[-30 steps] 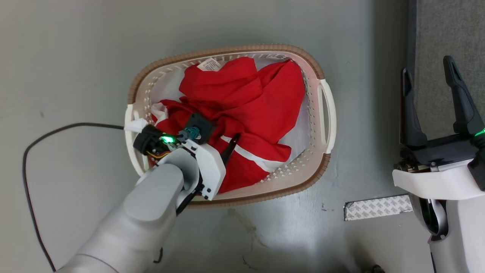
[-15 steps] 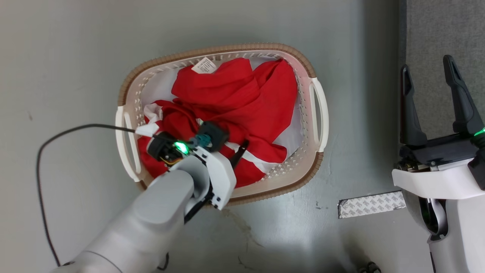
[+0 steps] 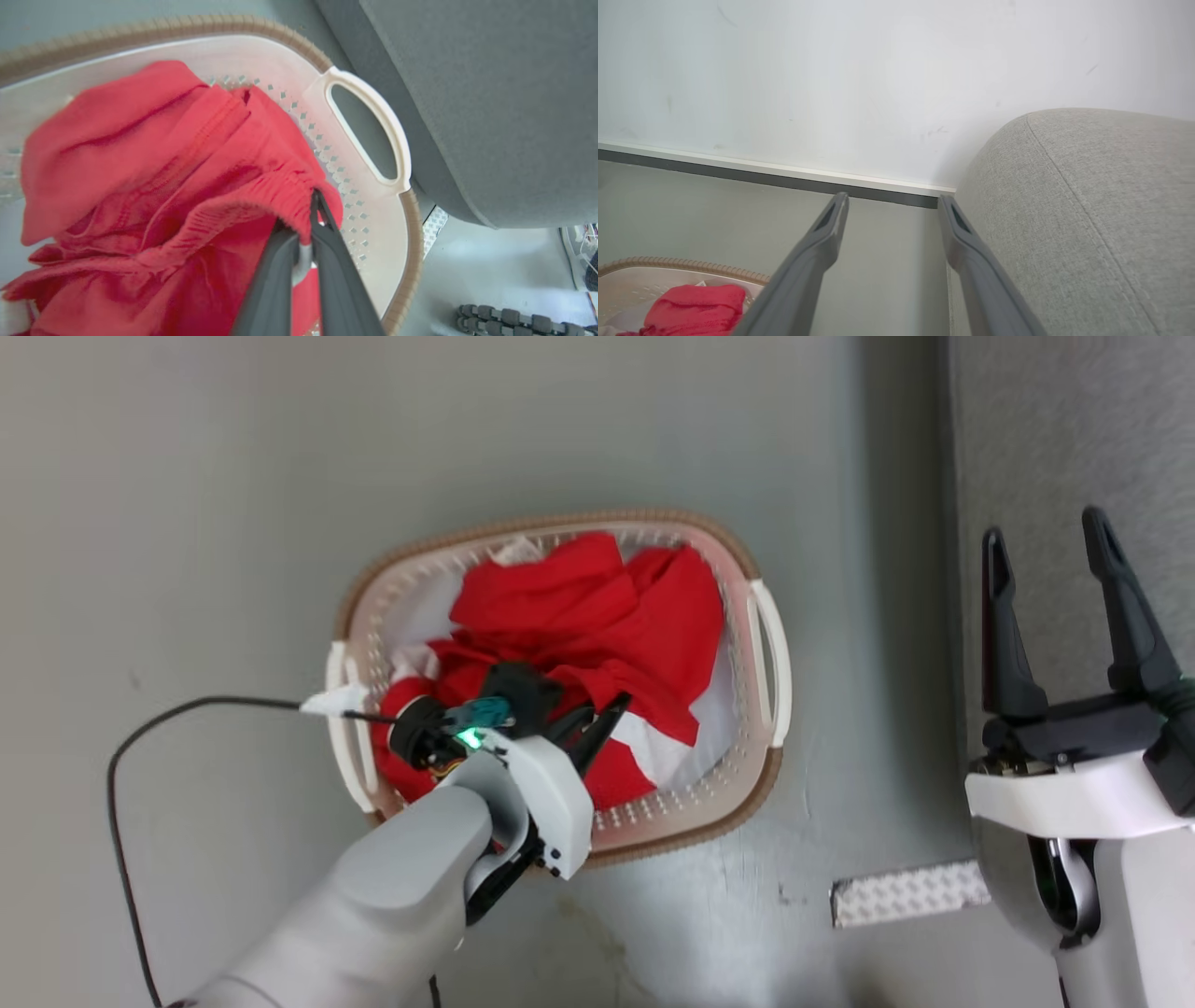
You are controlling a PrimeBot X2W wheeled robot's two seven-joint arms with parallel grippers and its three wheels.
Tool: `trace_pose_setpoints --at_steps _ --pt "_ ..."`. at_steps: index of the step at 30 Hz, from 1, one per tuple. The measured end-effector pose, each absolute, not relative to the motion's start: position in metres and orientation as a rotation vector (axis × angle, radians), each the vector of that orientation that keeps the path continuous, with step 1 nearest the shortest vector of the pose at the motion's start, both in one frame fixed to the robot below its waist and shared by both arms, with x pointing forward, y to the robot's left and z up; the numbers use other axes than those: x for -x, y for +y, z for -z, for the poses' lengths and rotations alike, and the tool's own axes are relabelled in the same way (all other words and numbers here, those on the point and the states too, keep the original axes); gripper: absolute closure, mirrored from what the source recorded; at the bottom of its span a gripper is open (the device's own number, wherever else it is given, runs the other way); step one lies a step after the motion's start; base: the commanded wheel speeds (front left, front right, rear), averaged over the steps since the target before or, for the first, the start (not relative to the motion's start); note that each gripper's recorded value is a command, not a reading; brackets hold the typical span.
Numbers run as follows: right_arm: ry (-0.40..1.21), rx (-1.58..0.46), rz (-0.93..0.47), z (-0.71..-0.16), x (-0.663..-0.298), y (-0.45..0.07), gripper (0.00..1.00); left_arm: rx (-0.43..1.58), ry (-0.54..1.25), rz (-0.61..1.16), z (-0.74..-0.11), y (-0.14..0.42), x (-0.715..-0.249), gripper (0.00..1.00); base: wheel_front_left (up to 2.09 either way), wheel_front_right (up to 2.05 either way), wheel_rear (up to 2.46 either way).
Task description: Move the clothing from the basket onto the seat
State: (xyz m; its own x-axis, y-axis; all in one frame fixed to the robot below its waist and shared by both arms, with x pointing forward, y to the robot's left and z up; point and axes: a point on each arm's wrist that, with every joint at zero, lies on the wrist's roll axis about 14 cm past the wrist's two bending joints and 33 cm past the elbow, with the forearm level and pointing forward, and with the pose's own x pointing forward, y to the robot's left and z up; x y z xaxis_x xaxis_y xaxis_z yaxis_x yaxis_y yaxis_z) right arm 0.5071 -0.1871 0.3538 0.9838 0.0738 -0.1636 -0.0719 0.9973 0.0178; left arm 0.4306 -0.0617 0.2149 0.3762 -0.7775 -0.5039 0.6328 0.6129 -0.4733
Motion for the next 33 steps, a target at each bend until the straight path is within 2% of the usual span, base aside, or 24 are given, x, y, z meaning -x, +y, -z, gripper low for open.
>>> trace_pose_setpoints --at_steps 9,15,33 --pt "0.097 -0.032 -0.045 -0.406 -0.483 -0.192 0.0 0.358 0.598 0.751 -0.299 -0.032 -0.457 1.0 0.0 0.0 0.0" --pt "0.058 -0.046 -0.032 -0.437 -0.456 -0.194 0.0 0.371 0.455 0.686 -0.36 -0.011 -0.453 1.0 0.0 0.0 0.0" --pt "-0.093 -0.065 -0.077 -0.511 -0.372 -0.175 0.0 0.289 0.029 0.623 -0.526 0.023 -0.396 1.0 0.0 0.0 0.0"
